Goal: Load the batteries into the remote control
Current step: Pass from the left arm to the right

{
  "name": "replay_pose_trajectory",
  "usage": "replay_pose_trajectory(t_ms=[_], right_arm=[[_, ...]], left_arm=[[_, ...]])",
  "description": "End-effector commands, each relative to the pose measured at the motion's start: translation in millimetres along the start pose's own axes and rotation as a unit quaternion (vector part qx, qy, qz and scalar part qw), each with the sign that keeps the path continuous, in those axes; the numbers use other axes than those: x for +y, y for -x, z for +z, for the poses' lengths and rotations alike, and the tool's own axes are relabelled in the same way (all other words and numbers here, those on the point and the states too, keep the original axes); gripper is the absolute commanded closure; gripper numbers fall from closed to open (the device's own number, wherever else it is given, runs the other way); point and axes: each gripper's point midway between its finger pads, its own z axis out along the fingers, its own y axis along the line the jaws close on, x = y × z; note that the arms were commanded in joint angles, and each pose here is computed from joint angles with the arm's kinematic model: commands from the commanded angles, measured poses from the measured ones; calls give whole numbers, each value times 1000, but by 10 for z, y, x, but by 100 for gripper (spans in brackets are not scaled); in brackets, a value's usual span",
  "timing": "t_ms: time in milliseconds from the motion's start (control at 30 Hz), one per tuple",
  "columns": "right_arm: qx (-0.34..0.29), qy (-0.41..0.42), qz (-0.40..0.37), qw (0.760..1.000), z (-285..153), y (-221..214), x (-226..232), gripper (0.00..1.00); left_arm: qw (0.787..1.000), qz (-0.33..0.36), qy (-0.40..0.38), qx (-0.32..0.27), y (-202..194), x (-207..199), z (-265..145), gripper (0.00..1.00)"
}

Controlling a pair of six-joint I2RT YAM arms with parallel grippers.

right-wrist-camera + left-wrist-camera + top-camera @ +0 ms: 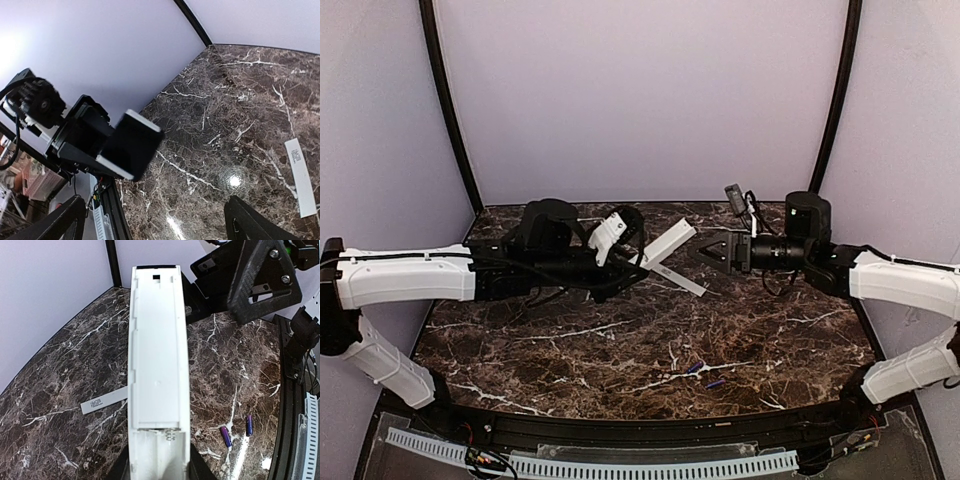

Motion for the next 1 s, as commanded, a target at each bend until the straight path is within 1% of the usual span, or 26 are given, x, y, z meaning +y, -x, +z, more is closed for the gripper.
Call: replay_pose_trajectory(t_ms=[0, 100, 267, 333, 400, 633, 733, 800, 833, 867, 900, 933, 967], right_arm=[[-40, 14, 89, 995, 101, 220, -10, 7], [-54, 22, 94, 994, 142, 285, 3, 10], [-60, 20, 94, 994, 233, 384, 9, 12], [-60, 11, 104, 993, 273, 394, -48, 14], [-56, 7, 116, 992, 326, 380, -108, 19], [-47, 16, 132, 990, 401, 347, -140, 44], [-51, 24, 147, 988, 398, 326, -144, 57], [-51, 29, 155, 986, 395, 301, -156, 69], [-51, 31, 159, 985, 385, 294, -163, 75], [-51, 32, 162, 985, 367, 292, -179, 80], [-53, 30, 165, 984, 339, 292, -201, 86], [-56, 25, 166, 984, 302, 295, -238, 90], [-59, 18, 163, 985, 255, 296, -278, 95]], left_arm=[[998, -10, 60, -27, 152, 150, 16, 99], [997, -6, 72, -19, 137, 153, 66, 100], [996, -1, 91, -6, 108, 166, 120, 100], [996, 5, 93, -5, 115, 141, 140, 100], [996, 11, 93, -5, 130, 111, 153, 100], [994, 31, 103, -1, 149, 74, 186, 100], [994, 33, 106, -3, 163, 76, 198, 100], [994, 35, 107, -1, 162, 74, 209, 99], [994, 37, 107, 0, 153, 67, 217, 97], [994, 38, 106, 2, 148, 64, 220, 88], [994, 38, 105, 3, 140, 58, 216, 82], [994, 36, 106, 3, 141, 59, 200, 68], [994, 31, 102, 2, 140, 48, 189, 59]])
